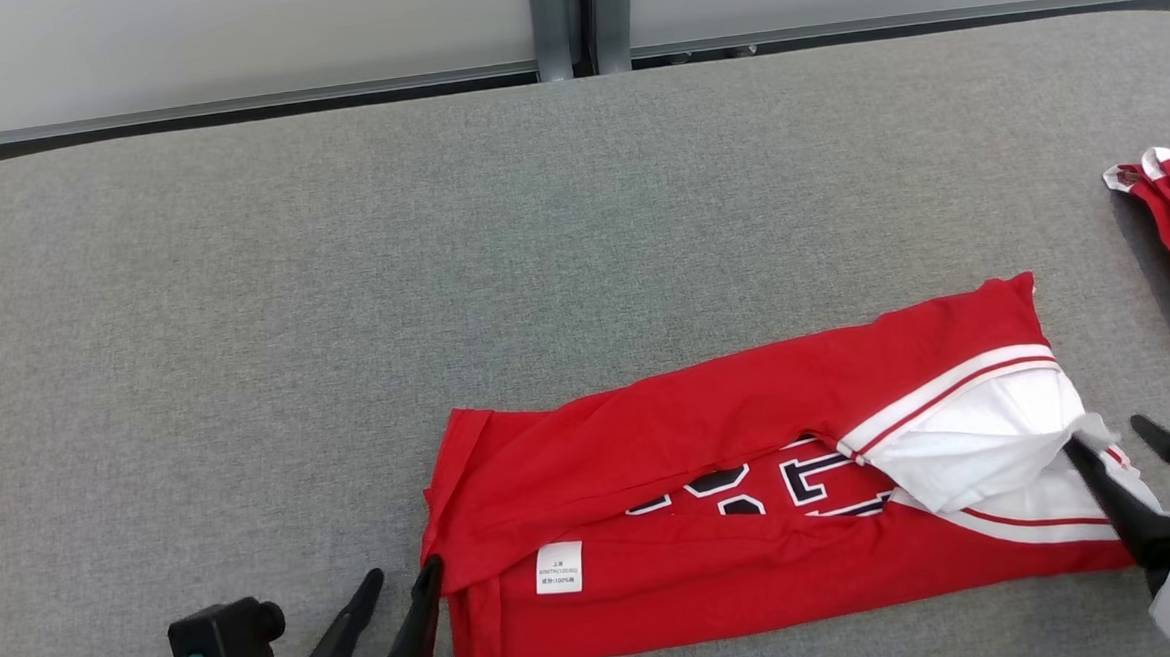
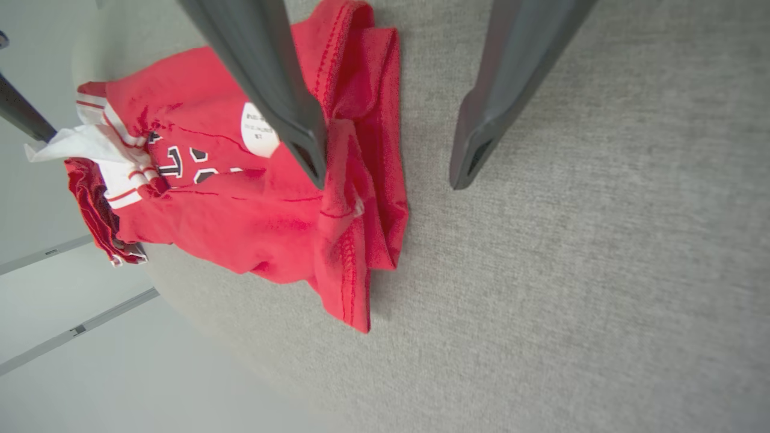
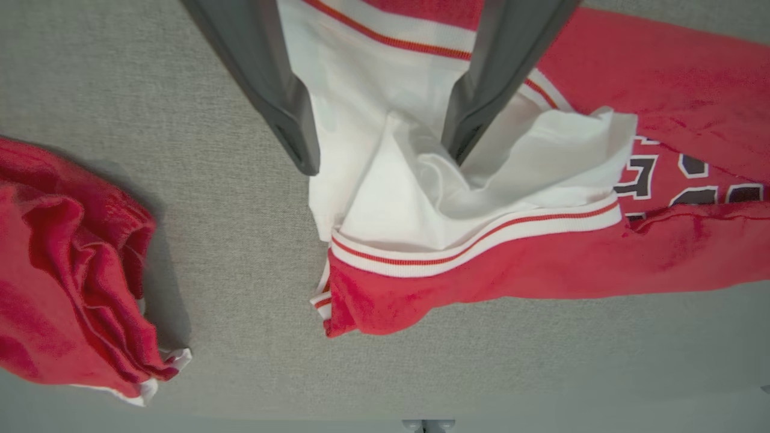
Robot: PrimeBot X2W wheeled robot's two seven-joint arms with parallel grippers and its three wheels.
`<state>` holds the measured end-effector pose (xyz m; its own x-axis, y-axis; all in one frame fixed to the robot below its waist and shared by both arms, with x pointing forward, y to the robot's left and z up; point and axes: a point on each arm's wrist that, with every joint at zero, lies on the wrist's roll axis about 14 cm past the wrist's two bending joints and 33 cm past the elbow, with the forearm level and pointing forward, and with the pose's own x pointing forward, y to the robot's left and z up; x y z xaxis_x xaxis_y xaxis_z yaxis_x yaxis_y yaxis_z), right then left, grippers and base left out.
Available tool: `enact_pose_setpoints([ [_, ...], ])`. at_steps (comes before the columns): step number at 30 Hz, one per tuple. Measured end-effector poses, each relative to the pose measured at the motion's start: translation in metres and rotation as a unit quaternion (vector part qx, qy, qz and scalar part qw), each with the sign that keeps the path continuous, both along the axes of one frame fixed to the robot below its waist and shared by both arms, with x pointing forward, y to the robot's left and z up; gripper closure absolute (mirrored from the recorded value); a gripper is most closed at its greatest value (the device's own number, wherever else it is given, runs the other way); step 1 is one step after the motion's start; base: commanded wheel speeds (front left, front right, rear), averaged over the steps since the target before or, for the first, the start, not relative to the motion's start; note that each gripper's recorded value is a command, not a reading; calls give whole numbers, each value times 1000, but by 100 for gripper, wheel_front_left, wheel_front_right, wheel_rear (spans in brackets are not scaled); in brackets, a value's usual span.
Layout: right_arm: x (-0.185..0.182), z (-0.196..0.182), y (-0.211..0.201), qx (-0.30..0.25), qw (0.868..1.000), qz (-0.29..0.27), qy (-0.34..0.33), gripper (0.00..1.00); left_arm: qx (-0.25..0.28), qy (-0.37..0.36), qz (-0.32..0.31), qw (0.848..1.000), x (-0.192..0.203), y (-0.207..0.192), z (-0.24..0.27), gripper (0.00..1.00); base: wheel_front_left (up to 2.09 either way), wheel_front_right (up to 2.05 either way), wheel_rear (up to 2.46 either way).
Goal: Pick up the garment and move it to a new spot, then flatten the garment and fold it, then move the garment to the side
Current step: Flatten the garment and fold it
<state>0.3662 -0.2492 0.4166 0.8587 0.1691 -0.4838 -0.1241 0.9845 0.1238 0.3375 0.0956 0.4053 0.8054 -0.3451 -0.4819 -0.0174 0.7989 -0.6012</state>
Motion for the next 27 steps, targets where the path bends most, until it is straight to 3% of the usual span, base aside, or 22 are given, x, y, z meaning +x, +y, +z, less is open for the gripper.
enact_pose_setpoints([
  [5,17,24,-7,-4,1000,-13,-22,0,97,-101,63,988,9,27,9,0,0,0,0],
  [8,33,27,0,-20,1000,2,-17,0,139,-126,53,981,6,24,5,0,0,0,0],
  [14,51,4,17,-31,999,24,23,0,151,-161,65,973,20,16,13,0,0,0,0],
  [19,51,-27,13,-67,994,32,74,0,145,-171,87,971,21,15,17,0,0,0,0],
  [27,37,-43,-8,-99,988,24,115,0,149,-163,97,970,16,24,9,0,0,0,0],
])
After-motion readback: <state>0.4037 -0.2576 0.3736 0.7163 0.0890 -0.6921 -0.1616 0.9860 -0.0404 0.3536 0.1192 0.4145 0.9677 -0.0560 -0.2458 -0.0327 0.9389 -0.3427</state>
